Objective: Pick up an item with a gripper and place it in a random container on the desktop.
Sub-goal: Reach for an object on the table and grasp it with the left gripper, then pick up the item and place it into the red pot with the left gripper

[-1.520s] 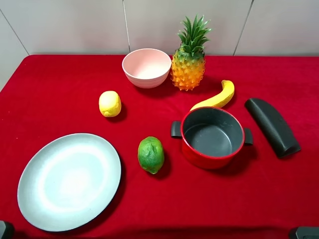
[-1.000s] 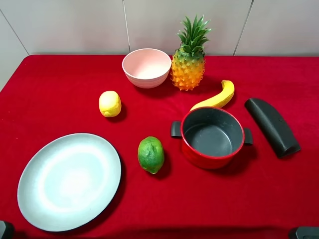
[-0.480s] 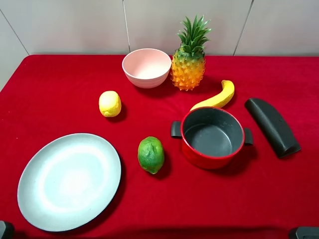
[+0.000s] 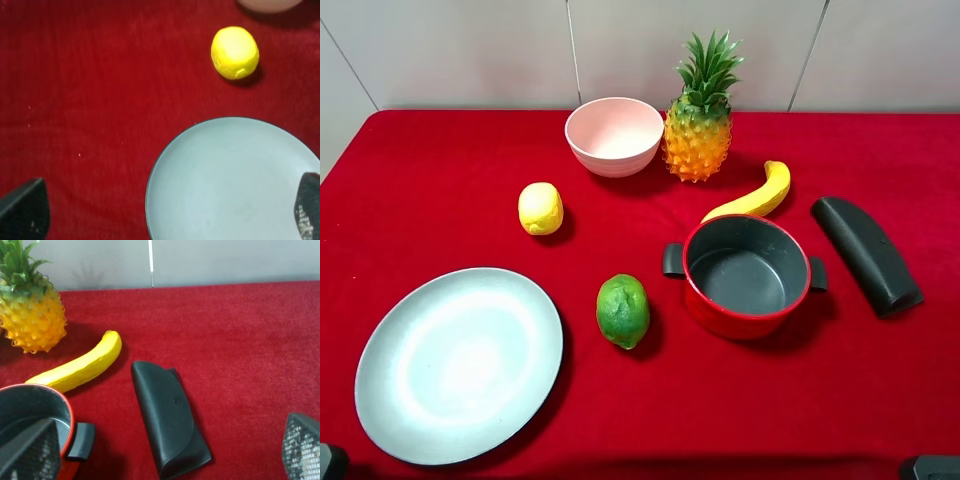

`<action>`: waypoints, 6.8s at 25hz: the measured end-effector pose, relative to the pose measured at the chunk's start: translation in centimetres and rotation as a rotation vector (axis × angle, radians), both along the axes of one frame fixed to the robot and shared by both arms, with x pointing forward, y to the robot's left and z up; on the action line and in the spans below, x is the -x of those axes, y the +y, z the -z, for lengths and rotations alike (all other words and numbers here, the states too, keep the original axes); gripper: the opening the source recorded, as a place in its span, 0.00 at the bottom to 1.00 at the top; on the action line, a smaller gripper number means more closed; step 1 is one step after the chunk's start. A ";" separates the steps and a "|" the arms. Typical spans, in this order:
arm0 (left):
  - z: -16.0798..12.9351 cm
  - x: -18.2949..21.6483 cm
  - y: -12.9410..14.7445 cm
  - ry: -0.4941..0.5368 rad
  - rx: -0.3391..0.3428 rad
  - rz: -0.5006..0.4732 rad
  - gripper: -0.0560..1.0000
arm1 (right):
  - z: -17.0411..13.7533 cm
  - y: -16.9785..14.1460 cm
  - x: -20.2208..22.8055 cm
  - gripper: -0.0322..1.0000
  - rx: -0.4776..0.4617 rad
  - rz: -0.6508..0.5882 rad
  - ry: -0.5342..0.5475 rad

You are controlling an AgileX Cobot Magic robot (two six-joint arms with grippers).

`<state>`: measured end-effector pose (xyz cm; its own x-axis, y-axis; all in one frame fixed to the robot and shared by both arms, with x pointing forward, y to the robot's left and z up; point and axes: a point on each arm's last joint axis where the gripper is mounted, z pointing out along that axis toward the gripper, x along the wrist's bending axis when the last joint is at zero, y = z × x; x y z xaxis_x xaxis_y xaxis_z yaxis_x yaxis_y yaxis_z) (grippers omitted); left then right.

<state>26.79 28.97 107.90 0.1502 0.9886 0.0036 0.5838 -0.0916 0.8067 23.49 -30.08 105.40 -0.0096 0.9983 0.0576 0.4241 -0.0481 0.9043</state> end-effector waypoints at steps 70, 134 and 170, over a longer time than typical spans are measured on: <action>14.6 -31.5 -13.8 0.806 -0.147 0.217 0.91 | 0.0 0.0 0.0 0.70 0.000 0.000 0.000; 15.7 -32.6 -16.4 0.833 -0.173 0.259 0.66 | 0.0 0.1 0.0 0.70 -0.007 -0.005 0.000; 6.8 -26.8 -30.8 0.678 -0.234 0.590 0.66 | 0.0 0.2 0.0 0.70 -0.022 -0.014 0.001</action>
